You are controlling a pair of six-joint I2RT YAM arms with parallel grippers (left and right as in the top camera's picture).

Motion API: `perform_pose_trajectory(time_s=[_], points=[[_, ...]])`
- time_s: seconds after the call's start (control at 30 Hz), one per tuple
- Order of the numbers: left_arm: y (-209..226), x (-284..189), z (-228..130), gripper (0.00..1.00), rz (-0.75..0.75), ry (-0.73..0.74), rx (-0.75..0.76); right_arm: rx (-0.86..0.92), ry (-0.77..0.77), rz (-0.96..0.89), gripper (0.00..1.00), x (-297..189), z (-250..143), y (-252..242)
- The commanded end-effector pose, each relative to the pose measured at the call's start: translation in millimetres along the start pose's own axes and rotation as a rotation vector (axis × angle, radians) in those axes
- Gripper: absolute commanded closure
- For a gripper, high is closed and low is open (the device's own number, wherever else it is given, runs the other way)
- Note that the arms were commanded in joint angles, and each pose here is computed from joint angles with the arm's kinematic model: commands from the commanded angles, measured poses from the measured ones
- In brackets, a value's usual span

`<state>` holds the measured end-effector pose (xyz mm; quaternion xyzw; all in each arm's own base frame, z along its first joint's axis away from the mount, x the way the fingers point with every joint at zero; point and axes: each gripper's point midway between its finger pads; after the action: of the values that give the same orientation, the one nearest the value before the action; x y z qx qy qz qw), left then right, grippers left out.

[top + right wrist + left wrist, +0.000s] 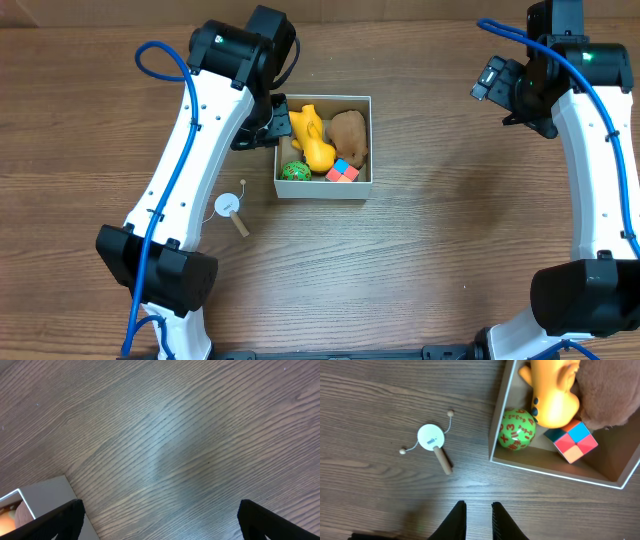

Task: Pack container
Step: 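Release the green ball and raise the left gripper out, then move the left gripper down to the white paddle toy's handle and grasp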

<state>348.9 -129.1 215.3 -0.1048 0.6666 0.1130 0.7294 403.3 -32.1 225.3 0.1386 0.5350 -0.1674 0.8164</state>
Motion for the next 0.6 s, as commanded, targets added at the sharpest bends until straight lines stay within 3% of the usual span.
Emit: perform_pose_trajectory(time_s=[0.0, 0.1, 0.33, 0.4, 0.47, 0.57], points=[[-6.3, -20.9, -17.0, 0.82, -0.055, -0.021, 0.051, 0.001, -0.015, 0.007, 0.00, -3.7, 2.8, 1.8], [-0.2, -30.5, -34.3, 0.81, -0.054, -0.033, 0.066, 0.001, -0.015, 0.007, 0.00, -3.7, 2.8, 1.8], [61.3, -12.6, -76.7, 0.76, 0.110, -0.031, -0.075, 0.001, -0.015, 0.007, 0.00, -3.7, 2.8, 1.8], [71.7, 3.6, -87.7, 0.58, 0.131, -0.021, -0.119, 0.001, -0.015, 0.007, 0.00, -3.7, 2.8, 1.8], [74.8, 23.9, -93.9, 0.29, 0.130, -0.016, -0.158, 0.001, -0.015, 0.007, 0.00, -3.7, 2.8, 1.8], [65.6, 56.8, -99.9, 0.23, 0.085, 0.012, -0.189, 0.001, -0.015, 0.007, 0.00, -3.7, 2.8, 1.8]])
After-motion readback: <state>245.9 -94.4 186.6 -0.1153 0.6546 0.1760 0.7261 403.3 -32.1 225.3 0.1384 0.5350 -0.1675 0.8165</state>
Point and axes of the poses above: each gripper's point midway between its finger pads, its own x axis out along the fingers, its own y axis along the line the jaws close on, z = x × y, and after that the axes turned 7 degrees about -x, right-handed
